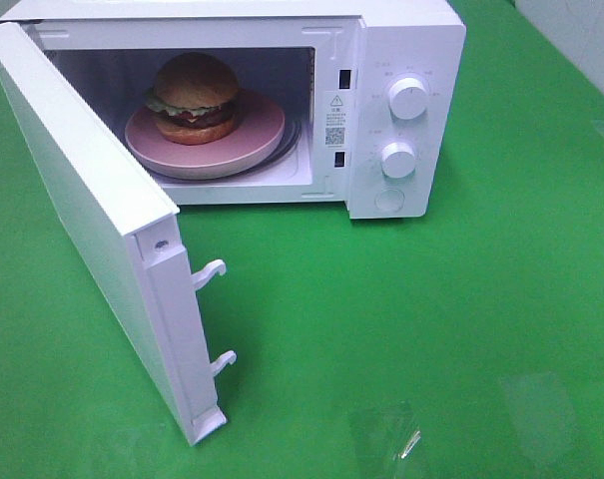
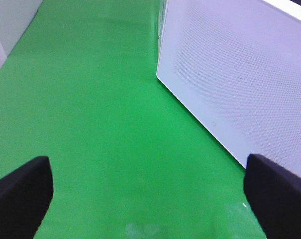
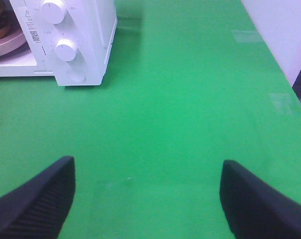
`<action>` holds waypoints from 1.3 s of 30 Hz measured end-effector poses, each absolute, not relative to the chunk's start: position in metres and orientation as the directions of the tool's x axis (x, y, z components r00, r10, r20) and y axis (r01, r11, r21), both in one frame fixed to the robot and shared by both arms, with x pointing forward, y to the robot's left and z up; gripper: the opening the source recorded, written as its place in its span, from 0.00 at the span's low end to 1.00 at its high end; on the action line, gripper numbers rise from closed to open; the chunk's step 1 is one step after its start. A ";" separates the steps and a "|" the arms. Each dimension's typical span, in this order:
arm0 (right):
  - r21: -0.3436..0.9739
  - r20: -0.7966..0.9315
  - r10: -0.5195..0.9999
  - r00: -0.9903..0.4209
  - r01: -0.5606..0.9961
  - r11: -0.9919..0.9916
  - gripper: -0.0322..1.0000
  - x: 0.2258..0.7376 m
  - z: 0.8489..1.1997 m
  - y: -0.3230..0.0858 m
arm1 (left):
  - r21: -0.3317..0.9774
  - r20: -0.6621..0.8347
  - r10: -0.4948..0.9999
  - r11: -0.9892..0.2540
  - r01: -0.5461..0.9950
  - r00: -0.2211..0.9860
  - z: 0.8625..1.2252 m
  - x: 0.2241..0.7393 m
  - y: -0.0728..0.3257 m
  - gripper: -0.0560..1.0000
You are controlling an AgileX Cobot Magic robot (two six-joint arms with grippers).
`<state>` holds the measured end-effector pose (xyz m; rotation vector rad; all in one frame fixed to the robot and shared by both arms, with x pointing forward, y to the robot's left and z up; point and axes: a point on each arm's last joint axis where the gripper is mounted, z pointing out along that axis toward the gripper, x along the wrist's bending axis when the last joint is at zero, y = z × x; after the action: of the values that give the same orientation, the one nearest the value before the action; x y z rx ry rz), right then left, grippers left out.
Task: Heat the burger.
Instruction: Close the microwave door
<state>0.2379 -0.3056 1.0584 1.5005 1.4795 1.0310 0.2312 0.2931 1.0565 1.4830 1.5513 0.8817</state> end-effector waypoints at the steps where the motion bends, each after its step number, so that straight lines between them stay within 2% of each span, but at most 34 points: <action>1: 0.928 0.027 1.000 -0.004 0.372 -0.024 0.77 0.238 1.058 -0.306 | 0.895 -0.081 0.997 0.070 0.440 0.006 1.057 0.231 0.293 0.98; 39: 0.928 0.027 1.000 -0.004 0.372 -0.024 0.77 0.238 1.058 -0.306 | 0.895 -0.081 0.997 0.070 0.440 0.006 1.057 0.231 0.293 0.98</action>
<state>0.2379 -0.3056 1.0584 1.5005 1.4795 1.0310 0.2312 0.2931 1.0565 1.4830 1.5513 0.8817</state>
